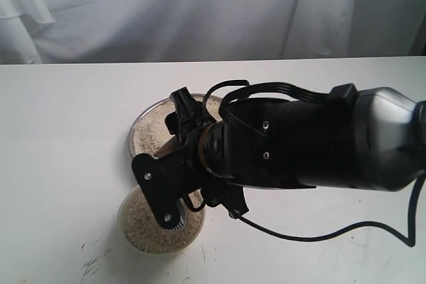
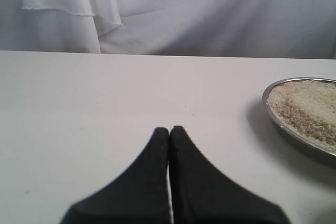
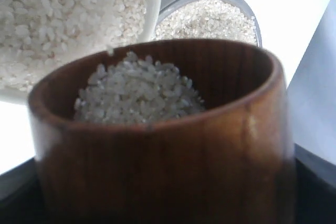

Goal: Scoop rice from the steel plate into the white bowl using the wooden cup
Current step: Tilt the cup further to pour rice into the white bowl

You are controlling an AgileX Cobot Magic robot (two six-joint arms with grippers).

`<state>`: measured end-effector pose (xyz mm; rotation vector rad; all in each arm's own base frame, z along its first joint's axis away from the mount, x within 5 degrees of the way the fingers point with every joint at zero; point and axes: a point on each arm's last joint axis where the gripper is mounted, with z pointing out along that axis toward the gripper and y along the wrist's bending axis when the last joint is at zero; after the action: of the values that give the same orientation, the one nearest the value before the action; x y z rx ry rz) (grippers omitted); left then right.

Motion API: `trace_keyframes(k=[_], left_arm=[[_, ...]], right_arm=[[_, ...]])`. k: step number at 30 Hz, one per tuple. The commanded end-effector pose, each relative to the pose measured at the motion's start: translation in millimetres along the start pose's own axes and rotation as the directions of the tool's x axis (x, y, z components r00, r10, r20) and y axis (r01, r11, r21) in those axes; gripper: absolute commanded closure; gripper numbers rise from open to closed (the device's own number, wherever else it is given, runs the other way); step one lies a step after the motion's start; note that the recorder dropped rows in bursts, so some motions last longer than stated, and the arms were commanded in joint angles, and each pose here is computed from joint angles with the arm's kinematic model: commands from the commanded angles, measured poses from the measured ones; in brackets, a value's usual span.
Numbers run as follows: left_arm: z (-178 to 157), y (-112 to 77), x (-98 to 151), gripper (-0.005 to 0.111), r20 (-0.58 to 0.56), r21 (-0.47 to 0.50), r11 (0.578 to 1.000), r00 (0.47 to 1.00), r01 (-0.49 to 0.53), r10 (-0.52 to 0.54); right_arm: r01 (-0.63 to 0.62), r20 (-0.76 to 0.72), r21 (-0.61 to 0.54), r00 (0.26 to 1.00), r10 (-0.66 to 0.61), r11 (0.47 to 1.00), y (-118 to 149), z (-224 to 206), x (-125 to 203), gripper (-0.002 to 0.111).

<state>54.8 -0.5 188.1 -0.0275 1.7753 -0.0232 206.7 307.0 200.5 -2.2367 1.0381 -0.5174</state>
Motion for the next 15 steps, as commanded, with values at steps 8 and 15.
trace_keyframes(k=[8,15], left_arm=[[0.0,-0.1,0.7,0.107,0.007,0.002,1.000,1.000,0.004,-0.004],[0.0,-0.1,0.7,0.107,0.007,0.002,1.000,1.000,0.004,-0.004]], right_arm=[[0.025,0.010,0.026,1.000,-0.025,0.999,-4.6,-2.3,-1.4,0.108],[0.051,0.017,0.032,0.999,-0.051,0.998,-3.7,-4.0,-7.3,0.108]])
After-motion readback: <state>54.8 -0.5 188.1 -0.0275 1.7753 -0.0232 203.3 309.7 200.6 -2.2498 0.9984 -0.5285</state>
